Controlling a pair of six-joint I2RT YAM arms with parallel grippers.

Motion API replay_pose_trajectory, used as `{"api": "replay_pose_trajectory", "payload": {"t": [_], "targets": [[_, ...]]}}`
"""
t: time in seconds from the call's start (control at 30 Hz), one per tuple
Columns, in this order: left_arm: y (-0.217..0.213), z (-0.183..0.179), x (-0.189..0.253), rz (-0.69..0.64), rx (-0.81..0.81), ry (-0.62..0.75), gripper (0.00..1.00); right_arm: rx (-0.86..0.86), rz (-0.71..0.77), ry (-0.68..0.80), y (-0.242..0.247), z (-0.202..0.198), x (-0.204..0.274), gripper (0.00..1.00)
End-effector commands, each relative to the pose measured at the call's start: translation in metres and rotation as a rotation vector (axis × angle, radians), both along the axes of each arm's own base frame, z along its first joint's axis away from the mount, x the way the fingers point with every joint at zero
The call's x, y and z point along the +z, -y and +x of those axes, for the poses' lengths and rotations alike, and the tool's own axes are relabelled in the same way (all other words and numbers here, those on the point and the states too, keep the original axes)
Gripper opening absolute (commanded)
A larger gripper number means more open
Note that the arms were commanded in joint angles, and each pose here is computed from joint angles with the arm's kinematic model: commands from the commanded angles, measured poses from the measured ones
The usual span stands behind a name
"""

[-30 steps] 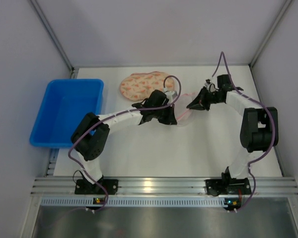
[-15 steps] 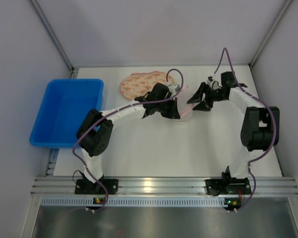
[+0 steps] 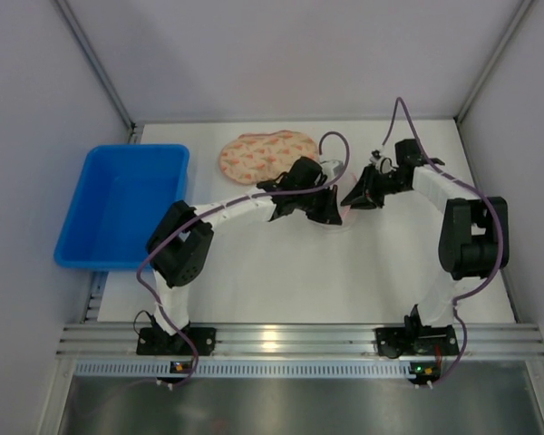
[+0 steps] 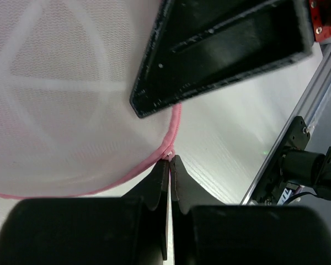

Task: Place the bra in the laundry bag and zip it closed
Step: Zip the zipper on the laundry bag.

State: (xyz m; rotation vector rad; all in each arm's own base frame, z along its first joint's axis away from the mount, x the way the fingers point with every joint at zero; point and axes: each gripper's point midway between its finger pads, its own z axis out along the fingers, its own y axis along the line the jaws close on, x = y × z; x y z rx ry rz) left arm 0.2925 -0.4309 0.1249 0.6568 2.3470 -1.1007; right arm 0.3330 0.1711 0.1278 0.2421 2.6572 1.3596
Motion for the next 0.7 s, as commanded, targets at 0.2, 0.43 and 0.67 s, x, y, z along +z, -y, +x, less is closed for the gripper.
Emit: {"api": "replay_pose_trajectory", "payload": {"t": [0.2, 0.43, 0.67], "targets": [[-0.038, -0.013, -0.001, 0.018, 0.035, 0.027, 0.0, -0.041, -0.013, 0.1, 0.017, 0.058, 0.014, 0.0], [-0.062, -0.011, 0.001, 0.023, 0.067, 0.026, 0.0, 0.004, 0.042, 0.178, 0.011, 0.092, 0.034, 0.08], [-0.035, 0.016, 0.034, -0.04, 0.071, 0.087, 0.0, 0.024, 0.022, 0.172, 0.009, 0.081, 0.046, 0.59]]}}
